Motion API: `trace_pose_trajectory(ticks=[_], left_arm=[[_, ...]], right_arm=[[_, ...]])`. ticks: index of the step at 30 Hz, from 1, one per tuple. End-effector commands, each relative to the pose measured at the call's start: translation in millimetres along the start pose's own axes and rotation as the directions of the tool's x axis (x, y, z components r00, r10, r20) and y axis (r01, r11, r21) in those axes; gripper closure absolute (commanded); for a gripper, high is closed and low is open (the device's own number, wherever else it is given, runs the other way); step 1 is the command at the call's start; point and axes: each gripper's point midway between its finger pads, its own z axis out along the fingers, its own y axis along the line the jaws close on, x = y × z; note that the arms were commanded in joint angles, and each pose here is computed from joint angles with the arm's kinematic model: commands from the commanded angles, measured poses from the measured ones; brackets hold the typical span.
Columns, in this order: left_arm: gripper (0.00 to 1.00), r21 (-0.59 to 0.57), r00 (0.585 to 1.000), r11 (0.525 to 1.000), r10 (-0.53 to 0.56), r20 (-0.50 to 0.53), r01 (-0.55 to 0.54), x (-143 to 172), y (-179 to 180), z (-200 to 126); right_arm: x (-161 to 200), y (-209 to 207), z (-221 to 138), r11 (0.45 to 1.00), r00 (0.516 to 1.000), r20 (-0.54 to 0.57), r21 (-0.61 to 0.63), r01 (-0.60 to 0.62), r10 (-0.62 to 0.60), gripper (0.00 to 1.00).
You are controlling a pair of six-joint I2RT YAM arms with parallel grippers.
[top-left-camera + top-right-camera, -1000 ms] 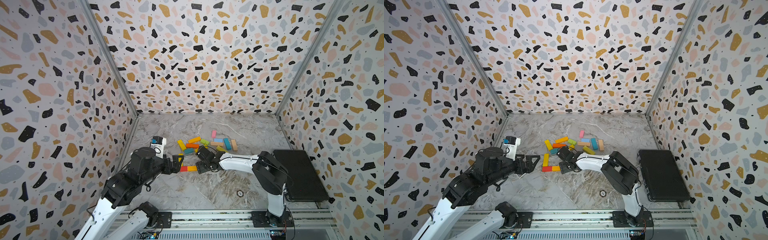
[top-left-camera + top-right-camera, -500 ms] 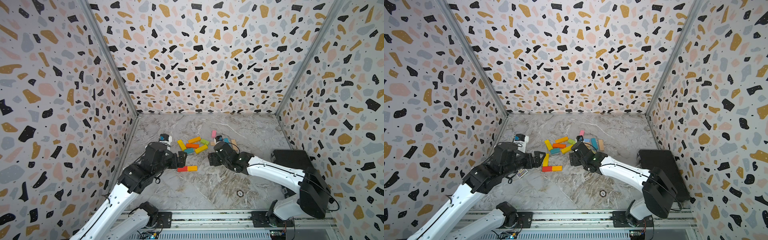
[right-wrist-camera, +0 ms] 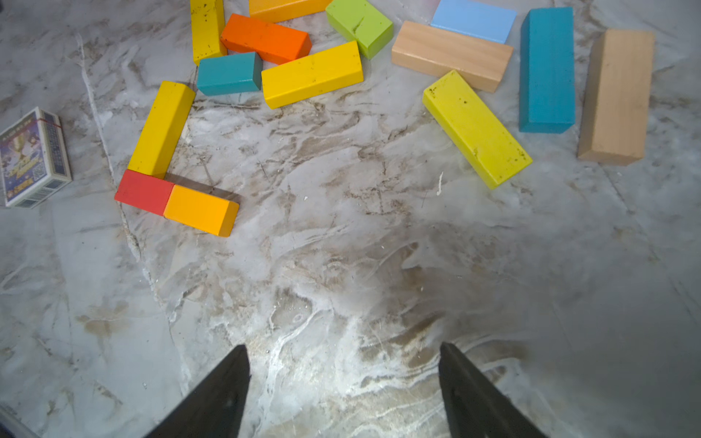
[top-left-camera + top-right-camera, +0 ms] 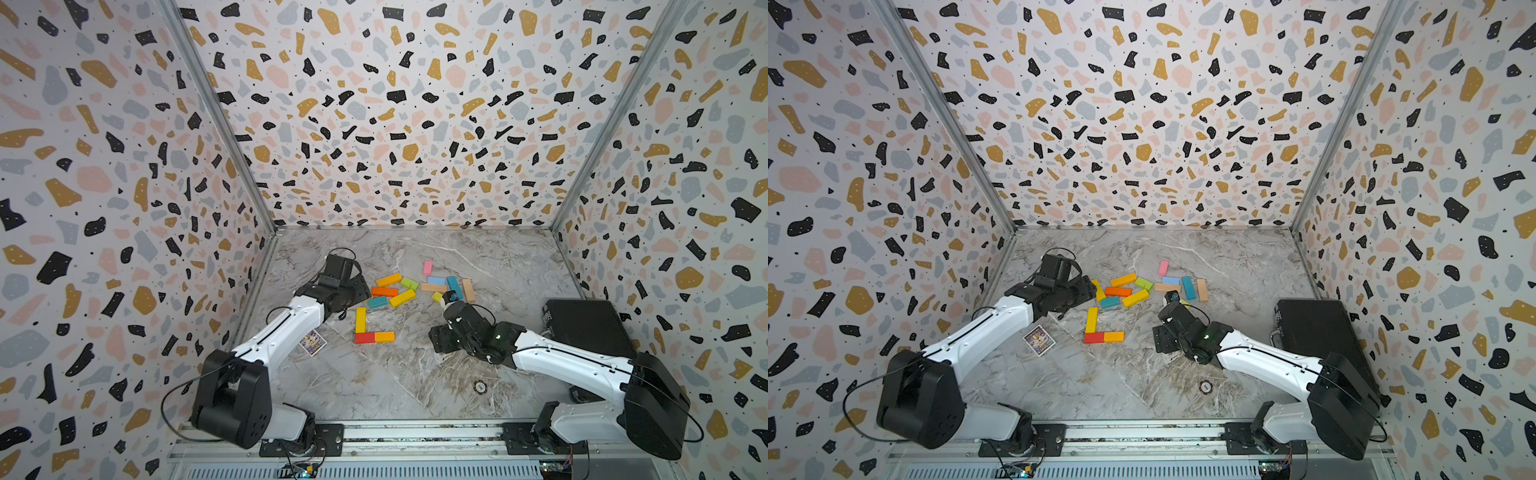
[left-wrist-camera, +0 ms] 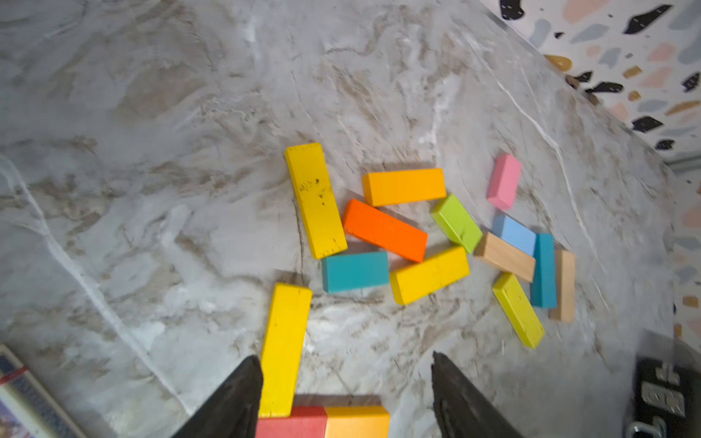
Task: Assemble the letter h with building blocks
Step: Assemble the building block at the center of the board, then pick up the building block from the center of the board.
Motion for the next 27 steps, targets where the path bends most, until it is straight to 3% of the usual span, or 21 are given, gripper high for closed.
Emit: trace_pose_trajectory(ticks=[1,4,6,11,19,23,27], left_arm=[[0.34,-0.024,0.997,1.0,0.002,0.084,0.0,-39.3,-8.7,18.5],[0.34,-0.056,0.998,0.998,0.004,0.06,0.0,-46.7,-3.1,45.1],[0.27,-0.064,0.999,0.998,-0.004,0.041,0.006,-48.3,-0.4,61.0],[0.28,-0.113,0.999,0.994,0.005,-0.034,-0.009,-43.5,4.4,94.9],[0.33,-0.211,0.996,0.976,0.029,-0.083,-0.046,-41.0,16.0,118.8],[0.41,-0.292,0.993,0.954,0.035,-0.114,-0.067,-36.9,28.6,123.9],[0.42,-0.298,0.99,0.951,0.041,-0.135,-0.08,-30.5,28.9,131.3]], right_arm=[[-4.5,5.1,-7.8,0.999,1.0,0.025,-0.046,-0.01,0.011,0.2],[-3.2,6.3,-9.0,0.998,1.0,0.026,-0.063,-0.015,0.016,0.2],[-3.1,5.9,-9.7,0.998,0.999,0.032,-0.066,-0.017,0.019,0.2],[0.7,4.4,-8.7,0.997,0.999,0.025,-0.07,-0.019,0.021,0.2],[3.1,-0.1,-8.3,0.998,1.0,0.025,-0.056,-0.016,0.017,0.2],[3.1,-1.9,-8.7,0.999,0.999,0.029,-0.051,-0.017,0.019,0.2],[4.0,-3.3,-7.3,0.999,1.0,0.024,-0.048,-0.016,0.017,0.2]])
